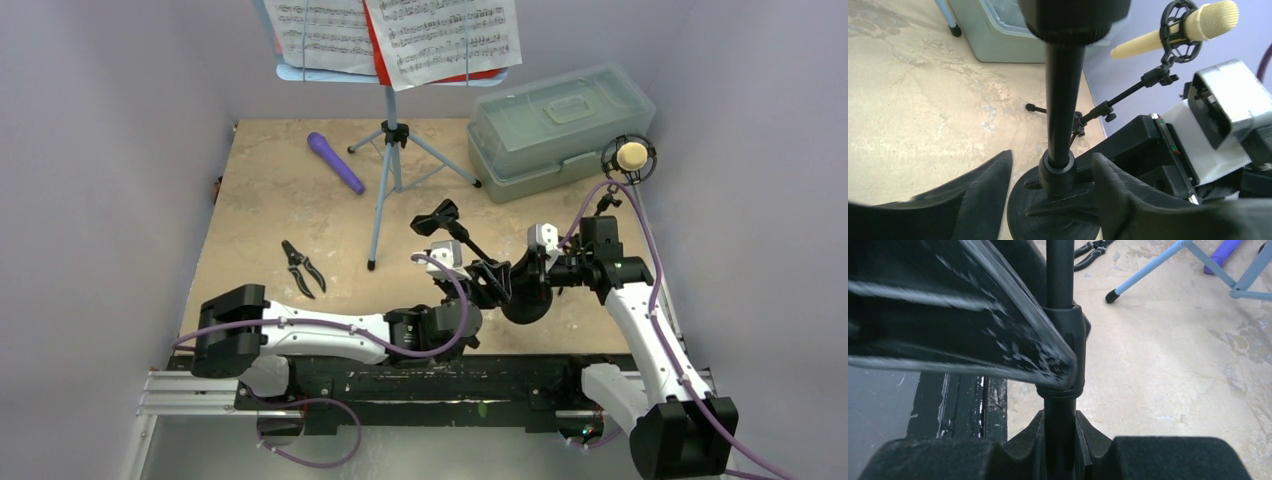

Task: Pack up the instrument practice props
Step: Unscrew the knob on the microphone stand.

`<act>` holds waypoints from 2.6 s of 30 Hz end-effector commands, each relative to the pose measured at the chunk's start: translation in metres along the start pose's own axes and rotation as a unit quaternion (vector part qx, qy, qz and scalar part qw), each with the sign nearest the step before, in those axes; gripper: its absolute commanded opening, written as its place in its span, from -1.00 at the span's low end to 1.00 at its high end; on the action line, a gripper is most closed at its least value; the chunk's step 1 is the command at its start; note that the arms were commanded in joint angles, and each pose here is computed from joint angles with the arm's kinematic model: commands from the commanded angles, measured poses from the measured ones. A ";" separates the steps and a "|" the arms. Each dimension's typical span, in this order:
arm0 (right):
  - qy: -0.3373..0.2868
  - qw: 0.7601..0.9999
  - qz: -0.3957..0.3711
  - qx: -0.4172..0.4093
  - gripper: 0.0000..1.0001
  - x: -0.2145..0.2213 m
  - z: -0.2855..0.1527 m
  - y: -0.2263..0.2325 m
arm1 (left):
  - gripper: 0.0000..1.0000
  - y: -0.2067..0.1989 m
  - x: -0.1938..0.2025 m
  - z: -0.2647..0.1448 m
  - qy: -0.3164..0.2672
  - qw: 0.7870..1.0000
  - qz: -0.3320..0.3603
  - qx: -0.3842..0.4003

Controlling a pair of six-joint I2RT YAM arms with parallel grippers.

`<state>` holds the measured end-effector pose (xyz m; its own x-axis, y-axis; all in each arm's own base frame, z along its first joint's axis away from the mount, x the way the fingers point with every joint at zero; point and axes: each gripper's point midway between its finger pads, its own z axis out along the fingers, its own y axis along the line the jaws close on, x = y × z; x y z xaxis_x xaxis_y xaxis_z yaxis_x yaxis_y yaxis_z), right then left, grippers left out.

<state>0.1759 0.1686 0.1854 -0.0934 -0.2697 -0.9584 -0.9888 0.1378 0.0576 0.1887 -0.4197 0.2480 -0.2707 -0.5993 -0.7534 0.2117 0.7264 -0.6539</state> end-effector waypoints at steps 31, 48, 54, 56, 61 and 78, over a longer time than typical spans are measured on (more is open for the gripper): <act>-0.040 0.997 -0.039 -0.045 -1.00 -0.017 0.000 0.020 | 0.99 0.006 -0.057 -0.081 -0.123 0.901 0.080 0.408; -0.040 0.997 -0.042 -0.047 -1.00 -0.017 0.000 0.021 | 0.55 -0.036 -0.060 -0.063 -0.126 0.855 0.066 0.498; -0.040 0.997 -0.043 -0.047 -1.00 -0.017 0.000 0.022 | 0.11 -0.040 -0.064 -0.055 -0.129 0.855 0.058 0.498; -0.040 0.997 -0.043 -0.047 -1.00 -0.017 0.000 0.022 | 0.04 -0.041 -0.065 -0.054 -0.130 0.856 0.055 0.498; -0.040 0.997 -0.044 -0.047 -1.00 -0.017 -0.001 0.022 | -0.06 -0.043 -0.065 -0.052 -0.128 0.857 0.049 0.497; -0.036 0.997 -0.047 -0.044 -1.00 -0.017 -0.001 0.020 | -1.00 -0.029 -0.076 -0.036 -0.131 0.906 -0.040 0.401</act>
<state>0.1554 0.1696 0.1815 -0.0664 -0.2625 -0.9626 -0.9966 0.0652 0.0510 0.1642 -0.4187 0.2497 -0.1639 -0.4943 -0.8537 0.8856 0.3074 -0.3481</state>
